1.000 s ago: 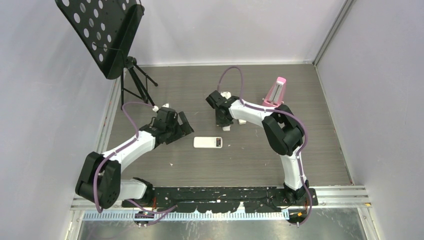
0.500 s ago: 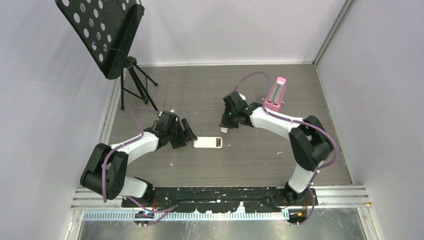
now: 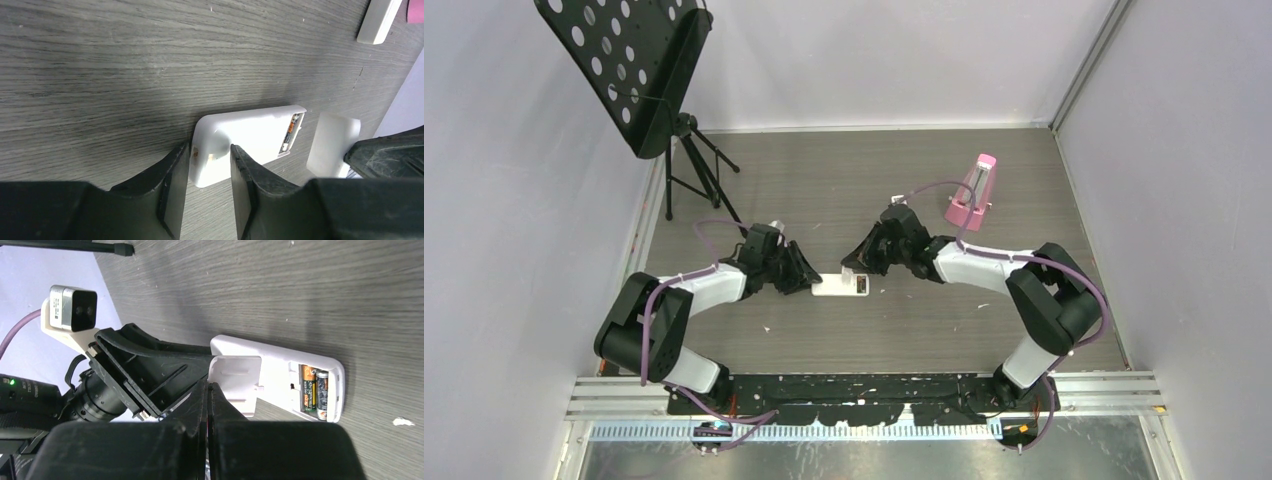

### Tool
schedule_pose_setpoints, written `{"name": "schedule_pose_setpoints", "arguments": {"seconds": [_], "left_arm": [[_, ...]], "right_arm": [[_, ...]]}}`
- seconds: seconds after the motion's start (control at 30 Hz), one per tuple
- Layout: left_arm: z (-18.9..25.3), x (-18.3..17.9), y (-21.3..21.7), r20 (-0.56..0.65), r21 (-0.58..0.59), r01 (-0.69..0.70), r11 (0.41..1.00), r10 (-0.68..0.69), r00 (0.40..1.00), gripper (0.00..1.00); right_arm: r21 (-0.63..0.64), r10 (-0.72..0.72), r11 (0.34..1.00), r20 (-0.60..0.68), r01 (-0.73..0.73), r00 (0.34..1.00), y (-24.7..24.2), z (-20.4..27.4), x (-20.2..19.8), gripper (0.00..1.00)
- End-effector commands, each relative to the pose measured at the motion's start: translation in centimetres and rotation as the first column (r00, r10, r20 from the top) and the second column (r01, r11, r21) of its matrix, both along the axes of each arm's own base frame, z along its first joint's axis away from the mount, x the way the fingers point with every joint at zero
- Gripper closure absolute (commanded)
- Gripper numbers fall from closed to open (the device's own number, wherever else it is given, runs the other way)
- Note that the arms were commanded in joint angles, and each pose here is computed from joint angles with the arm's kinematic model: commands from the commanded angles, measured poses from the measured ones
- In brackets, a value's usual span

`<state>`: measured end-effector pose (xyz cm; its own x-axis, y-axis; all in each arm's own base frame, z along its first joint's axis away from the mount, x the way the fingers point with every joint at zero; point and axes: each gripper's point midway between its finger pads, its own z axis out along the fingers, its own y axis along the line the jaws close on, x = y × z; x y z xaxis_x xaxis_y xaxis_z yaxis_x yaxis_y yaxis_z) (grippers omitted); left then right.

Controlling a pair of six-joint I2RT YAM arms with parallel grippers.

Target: Load the batteries into the remote control

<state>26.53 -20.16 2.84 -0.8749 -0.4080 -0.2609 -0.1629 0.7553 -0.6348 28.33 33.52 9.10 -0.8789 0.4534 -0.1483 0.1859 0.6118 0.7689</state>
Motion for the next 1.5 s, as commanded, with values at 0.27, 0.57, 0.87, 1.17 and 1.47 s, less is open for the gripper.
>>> {"name": "schedule_pose_setpoints", "arguments": {"seconds": [0.27,0.57,0.87,1.17,1.47], "left_arm": [[-2.5,-2.1,1.5,-0.080,0.072,-0.003,0.997,0.009,0.997,0.63],[-2.5,-2.2,1.9,-0.080,0.092,-0.003,0.996,0.010,0.997,0.64],[-2.5,-2.2,1.9,-0.084,0.097,-0.003,0.995,0.011,0.996,0.63],[-2.9,-2.2,1.5,-0.104,0.080,0.006,0.997,0.002,0.995,0.67],[-2.9,-2.4,1.6,-0.107,0.082,0.000,0.997,0.009,0.994,0.68]], "right_arm": [[0.110,0.006,0.994,0.029,-0.009,1.000,0.3,-0.1,-1.2,1.00],[0.149,0.063,0.985,0.140,-0.084,0.988,0.5,0.2,-1.0,1.00],[0.160,0.072,0.983,0.127,-0.092,0.989,0.3,-0.5,-1.1,1.00],[0.171,0.108,0.976,0.139,-0.132,0.984,-0.2,-0.9,-1.9,1.00],[0.177,0.107,0.976,0.120,-0.128,0.987,-0.4,-2.2,-2.3,1.00]]}}
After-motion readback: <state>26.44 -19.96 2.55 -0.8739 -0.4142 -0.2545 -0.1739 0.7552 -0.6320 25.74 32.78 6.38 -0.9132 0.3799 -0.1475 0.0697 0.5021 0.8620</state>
